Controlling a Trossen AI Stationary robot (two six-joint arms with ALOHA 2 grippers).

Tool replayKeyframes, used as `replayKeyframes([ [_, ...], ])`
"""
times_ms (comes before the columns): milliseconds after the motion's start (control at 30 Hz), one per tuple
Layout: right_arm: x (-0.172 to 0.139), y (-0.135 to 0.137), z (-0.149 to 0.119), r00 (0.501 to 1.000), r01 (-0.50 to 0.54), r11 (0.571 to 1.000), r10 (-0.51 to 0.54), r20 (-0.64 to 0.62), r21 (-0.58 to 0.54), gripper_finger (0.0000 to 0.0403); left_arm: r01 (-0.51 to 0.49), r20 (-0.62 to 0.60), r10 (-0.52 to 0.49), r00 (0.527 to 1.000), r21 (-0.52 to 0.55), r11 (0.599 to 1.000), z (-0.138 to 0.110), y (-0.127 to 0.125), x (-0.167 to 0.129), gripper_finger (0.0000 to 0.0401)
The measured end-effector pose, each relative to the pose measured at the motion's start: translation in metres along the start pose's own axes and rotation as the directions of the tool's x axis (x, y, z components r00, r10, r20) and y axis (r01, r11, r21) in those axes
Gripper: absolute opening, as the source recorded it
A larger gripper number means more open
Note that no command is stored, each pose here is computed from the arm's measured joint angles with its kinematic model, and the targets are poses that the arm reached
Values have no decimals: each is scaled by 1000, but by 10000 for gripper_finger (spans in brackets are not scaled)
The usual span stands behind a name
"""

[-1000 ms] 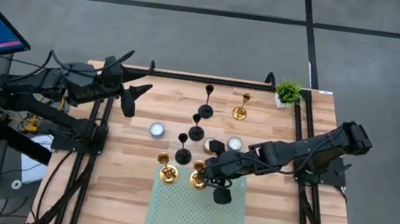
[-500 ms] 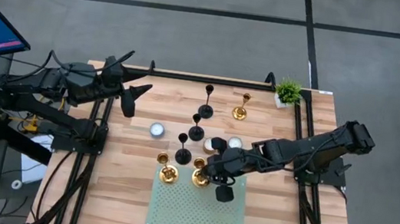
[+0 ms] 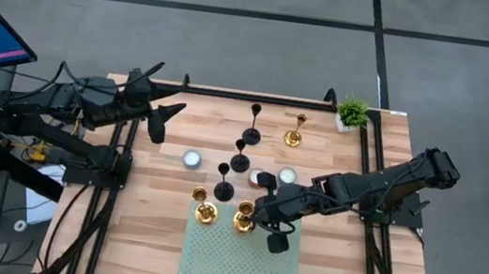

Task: Pick & Place candle stick holders
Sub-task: Put the right gold candle holder on the shelf aligned with the other gold candle holder

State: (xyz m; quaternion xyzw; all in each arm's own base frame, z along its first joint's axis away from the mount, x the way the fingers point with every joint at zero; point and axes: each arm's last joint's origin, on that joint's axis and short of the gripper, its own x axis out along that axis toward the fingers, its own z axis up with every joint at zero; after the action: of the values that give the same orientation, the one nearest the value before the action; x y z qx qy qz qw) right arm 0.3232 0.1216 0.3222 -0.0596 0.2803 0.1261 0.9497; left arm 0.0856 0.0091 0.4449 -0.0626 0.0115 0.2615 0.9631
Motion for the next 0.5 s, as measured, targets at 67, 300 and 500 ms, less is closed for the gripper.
replayKeyframes([
  [67,-4,-1,-3,1000,1,1000,-1,25,11,0,0,0,0,1000,0,1000,0,0,0,214],
  [300,-37,-10,-17,982,11,998,-23,187,65,0,0,0,0,1000,18,1000,0,0,0,214],
  [500,-40,-12,-23,983,15,999,-23,180,48,0,0,0,0,1000,19,1000,0,0,0,214],
])
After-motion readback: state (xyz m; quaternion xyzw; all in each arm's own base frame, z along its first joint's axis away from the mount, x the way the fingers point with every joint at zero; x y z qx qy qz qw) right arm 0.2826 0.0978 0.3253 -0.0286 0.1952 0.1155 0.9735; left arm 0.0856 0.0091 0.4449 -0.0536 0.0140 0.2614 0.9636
